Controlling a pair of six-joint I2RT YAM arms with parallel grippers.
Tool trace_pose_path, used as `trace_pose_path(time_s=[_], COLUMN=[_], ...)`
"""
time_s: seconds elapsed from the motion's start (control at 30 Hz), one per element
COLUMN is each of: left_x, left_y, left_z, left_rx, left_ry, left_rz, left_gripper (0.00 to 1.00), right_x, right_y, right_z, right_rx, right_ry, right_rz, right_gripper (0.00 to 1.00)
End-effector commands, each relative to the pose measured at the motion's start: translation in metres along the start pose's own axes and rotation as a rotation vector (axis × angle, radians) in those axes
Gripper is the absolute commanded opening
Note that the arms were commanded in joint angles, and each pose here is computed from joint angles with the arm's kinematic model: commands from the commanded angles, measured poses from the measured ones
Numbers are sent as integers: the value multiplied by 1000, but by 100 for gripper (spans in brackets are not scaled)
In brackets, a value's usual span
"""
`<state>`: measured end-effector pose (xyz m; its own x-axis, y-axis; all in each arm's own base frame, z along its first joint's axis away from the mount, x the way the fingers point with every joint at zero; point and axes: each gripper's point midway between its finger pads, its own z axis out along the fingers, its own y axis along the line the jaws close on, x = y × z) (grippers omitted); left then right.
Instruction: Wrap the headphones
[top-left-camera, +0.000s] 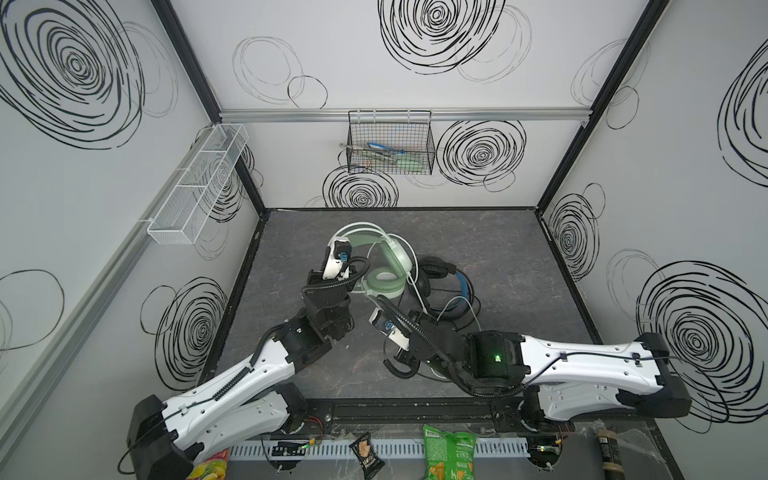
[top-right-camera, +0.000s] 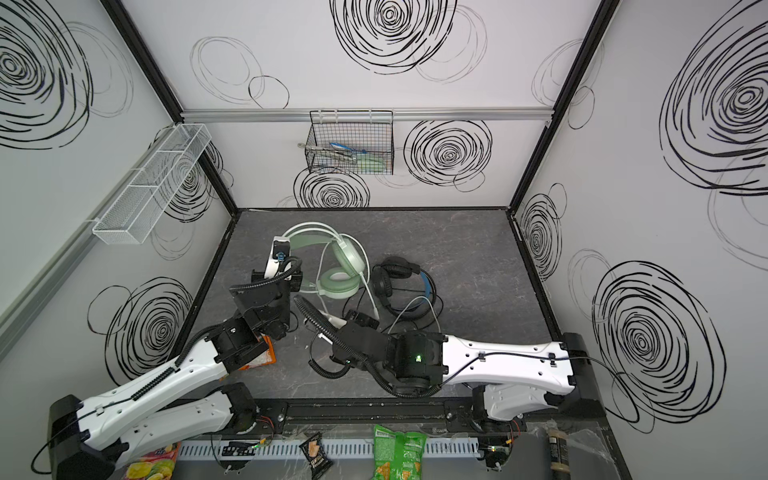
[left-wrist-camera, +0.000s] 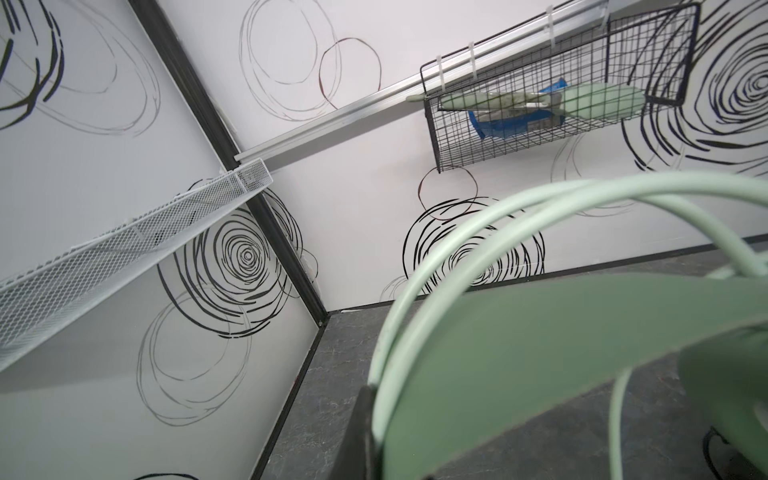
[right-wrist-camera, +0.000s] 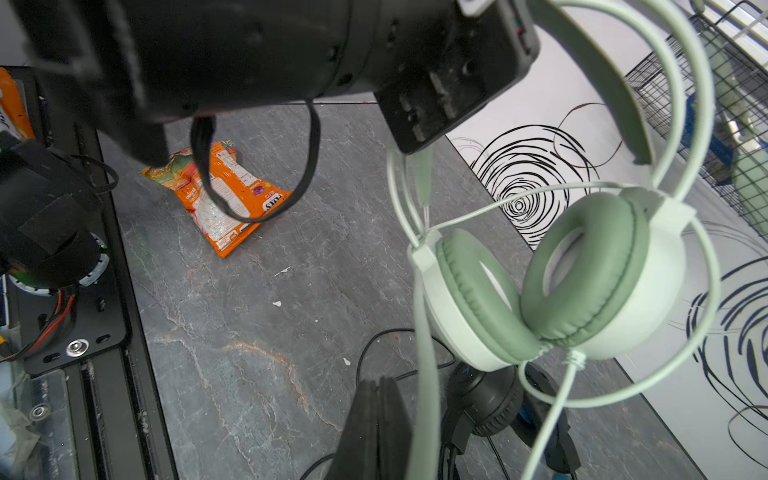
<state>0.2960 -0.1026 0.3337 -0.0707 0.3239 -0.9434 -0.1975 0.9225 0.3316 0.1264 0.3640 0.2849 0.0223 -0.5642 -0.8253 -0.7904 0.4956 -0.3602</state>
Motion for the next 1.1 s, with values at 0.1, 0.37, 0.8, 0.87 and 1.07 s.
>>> trace_pose_path(time_s=[0.1,0.37,0.8,0.87,1.07], left_x=[-29,-14,-4,-6,-8], left_y=[-11,-45,-59,-61,-65], left_z=[-9,-20,-43,-48,-58], left_rx=[39,269,479,517,593], left_ry=[-58,-12,-30,-42,-54], left_rz=[28,162,160,147,119], left_gripper=[0,0,0,0,0], right_x=[4,9,20,18,13], right_y=[-25,-53,-79,-82,-90], right_z=[-12,-23,-29,-32,-37], right_rx=[30,82,174,184,218], right_ry=[-19,-28,-23,-36,-63], right_rz=[22,-3,2,1,-11], right_gripper=[0,0,5,6,10])
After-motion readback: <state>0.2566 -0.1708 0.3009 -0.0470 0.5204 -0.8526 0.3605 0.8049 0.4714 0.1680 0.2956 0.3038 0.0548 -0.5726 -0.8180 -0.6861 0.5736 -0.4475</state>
